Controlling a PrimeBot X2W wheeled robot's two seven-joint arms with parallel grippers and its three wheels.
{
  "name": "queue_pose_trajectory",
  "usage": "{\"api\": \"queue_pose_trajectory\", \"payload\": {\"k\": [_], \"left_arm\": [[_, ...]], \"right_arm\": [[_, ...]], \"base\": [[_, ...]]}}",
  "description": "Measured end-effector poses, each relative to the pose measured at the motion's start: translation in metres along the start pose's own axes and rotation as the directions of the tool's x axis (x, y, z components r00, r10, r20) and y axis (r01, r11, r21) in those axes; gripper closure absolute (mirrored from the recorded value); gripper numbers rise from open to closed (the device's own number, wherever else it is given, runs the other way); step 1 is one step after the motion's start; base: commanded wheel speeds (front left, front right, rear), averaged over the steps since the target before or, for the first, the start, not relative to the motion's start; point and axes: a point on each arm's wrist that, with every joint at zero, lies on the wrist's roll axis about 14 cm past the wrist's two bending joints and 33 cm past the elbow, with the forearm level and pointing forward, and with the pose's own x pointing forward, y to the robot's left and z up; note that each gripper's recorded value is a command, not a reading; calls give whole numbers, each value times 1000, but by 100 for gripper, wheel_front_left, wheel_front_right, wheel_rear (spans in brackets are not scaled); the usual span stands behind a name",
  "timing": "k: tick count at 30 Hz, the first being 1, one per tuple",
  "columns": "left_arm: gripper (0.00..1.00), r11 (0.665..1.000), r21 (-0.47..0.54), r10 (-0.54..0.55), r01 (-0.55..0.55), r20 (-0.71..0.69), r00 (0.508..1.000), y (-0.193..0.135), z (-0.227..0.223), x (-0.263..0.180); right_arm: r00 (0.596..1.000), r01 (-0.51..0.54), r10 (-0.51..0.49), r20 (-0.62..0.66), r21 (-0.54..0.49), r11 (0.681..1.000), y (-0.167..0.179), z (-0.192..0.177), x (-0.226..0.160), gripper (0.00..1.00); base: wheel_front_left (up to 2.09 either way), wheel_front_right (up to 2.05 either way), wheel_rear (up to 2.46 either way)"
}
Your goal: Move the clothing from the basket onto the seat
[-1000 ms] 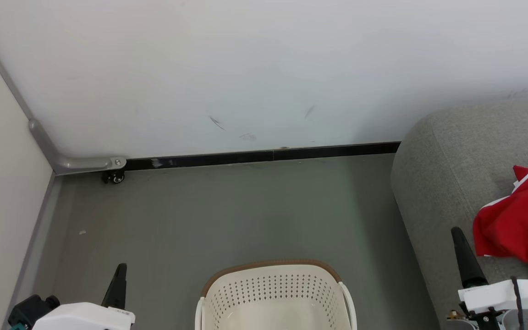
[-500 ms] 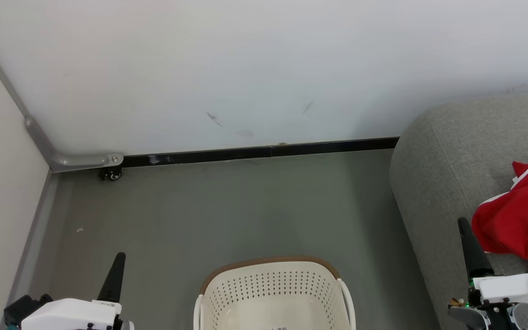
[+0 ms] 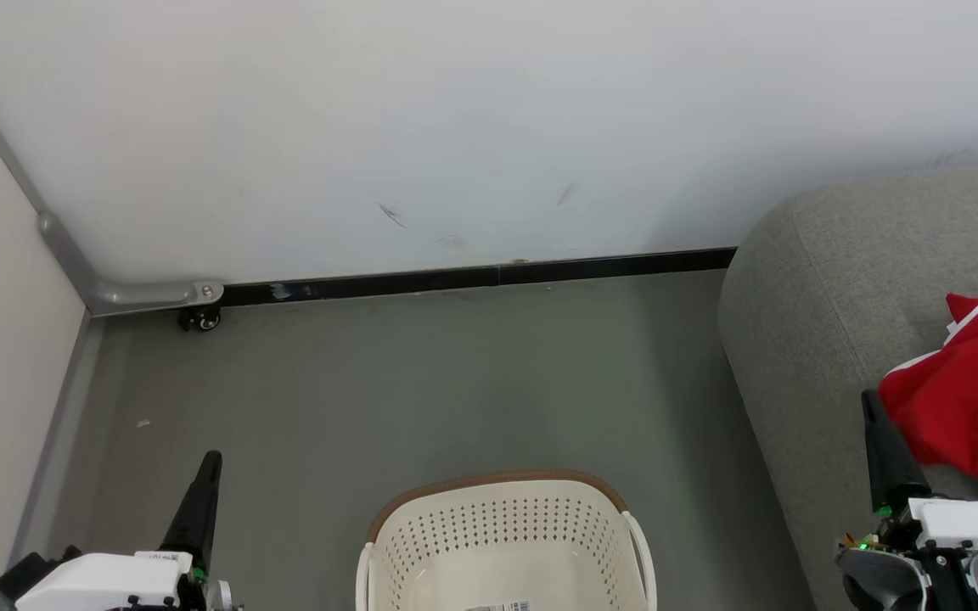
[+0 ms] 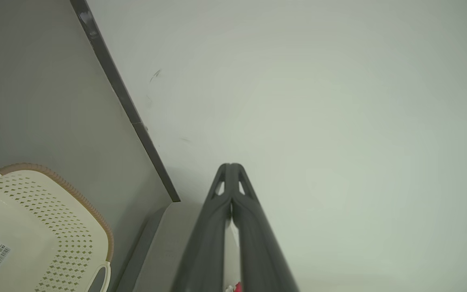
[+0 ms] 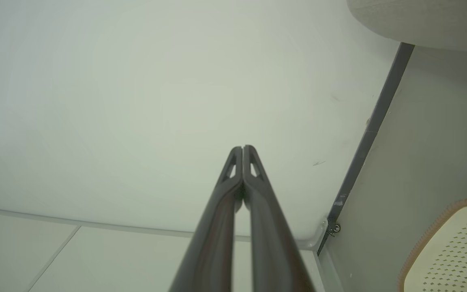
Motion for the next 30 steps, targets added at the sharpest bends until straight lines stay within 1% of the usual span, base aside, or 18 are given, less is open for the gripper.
{"api": "queue_pose_trajectory", "payload": {"k": [7, 9, 30], "left_arm": [[100, 994, -96, -51, 51, 7, 999, -10, 3, 4], [100, 991, -120, -57, 58, 11, 998, -11, 3, 4], [100, 991, -121, -59, 60, 11, 998, -12, 3, 4]], "right_arm": [[1000, -22, 21, 16, 106, 994, 5, 4, 3, 100], [1000, -24, 22, 20, 120, 992, 5, 5, 3, 100], [999, -29, 27, 18, 122, 992, 7, 5, 3, 100]], "base": [[0, 0, 0], [0, 0, 0], [0, 0, 0]]}}
